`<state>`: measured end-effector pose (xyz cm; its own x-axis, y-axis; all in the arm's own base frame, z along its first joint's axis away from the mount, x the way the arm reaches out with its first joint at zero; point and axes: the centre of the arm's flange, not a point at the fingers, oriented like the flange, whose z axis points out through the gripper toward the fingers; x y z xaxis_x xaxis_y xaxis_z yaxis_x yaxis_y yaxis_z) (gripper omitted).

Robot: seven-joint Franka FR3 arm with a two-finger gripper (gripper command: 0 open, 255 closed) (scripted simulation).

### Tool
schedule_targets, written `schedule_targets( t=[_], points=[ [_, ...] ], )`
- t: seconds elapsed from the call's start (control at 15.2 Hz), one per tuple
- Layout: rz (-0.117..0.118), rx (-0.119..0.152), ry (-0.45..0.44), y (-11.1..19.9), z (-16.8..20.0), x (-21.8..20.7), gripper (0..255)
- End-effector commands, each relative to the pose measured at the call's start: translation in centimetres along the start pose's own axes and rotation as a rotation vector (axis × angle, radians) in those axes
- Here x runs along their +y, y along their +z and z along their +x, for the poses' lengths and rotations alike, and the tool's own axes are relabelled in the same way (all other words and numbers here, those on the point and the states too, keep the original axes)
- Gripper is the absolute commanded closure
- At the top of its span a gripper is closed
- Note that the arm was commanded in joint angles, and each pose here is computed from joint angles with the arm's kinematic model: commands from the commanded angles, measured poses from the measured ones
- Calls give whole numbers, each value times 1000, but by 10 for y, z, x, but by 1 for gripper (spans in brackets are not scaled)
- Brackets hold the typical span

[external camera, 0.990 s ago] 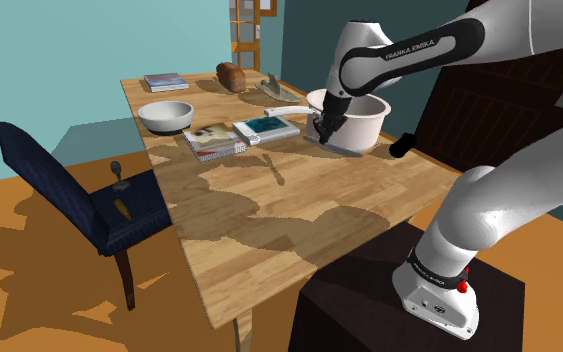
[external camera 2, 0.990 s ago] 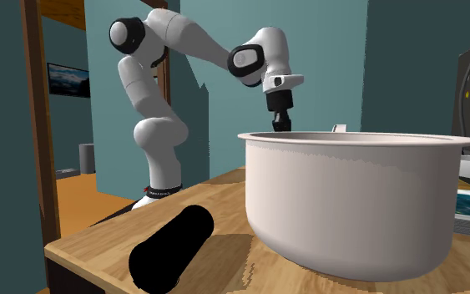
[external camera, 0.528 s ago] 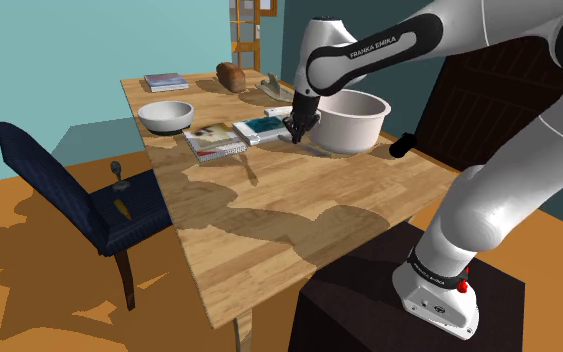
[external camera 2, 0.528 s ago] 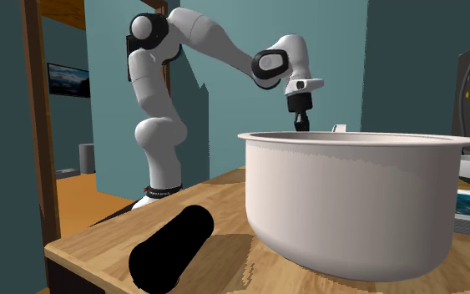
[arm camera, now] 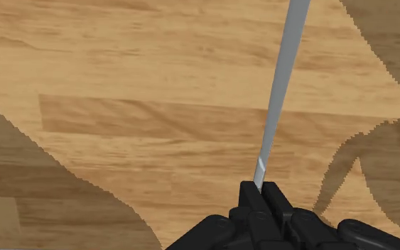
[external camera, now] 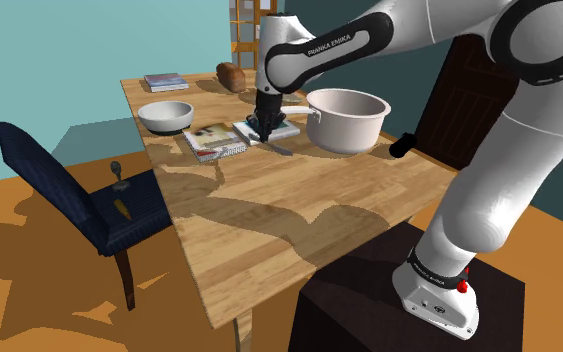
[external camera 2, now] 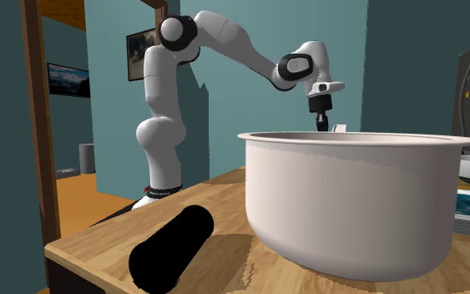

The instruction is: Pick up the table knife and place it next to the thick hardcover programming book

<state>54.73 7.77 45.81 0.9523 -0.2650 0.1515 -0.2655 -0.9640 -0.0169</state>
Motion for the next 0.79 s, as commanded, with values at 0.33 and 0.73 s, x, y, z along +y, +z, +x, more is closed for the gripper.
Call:
schedule_targets(
  t=[0.33,0.73],
  points=[
    [0,0,1,9,45,-78,255],
    [0,0,1,16,84,-147,255]
  ],
)
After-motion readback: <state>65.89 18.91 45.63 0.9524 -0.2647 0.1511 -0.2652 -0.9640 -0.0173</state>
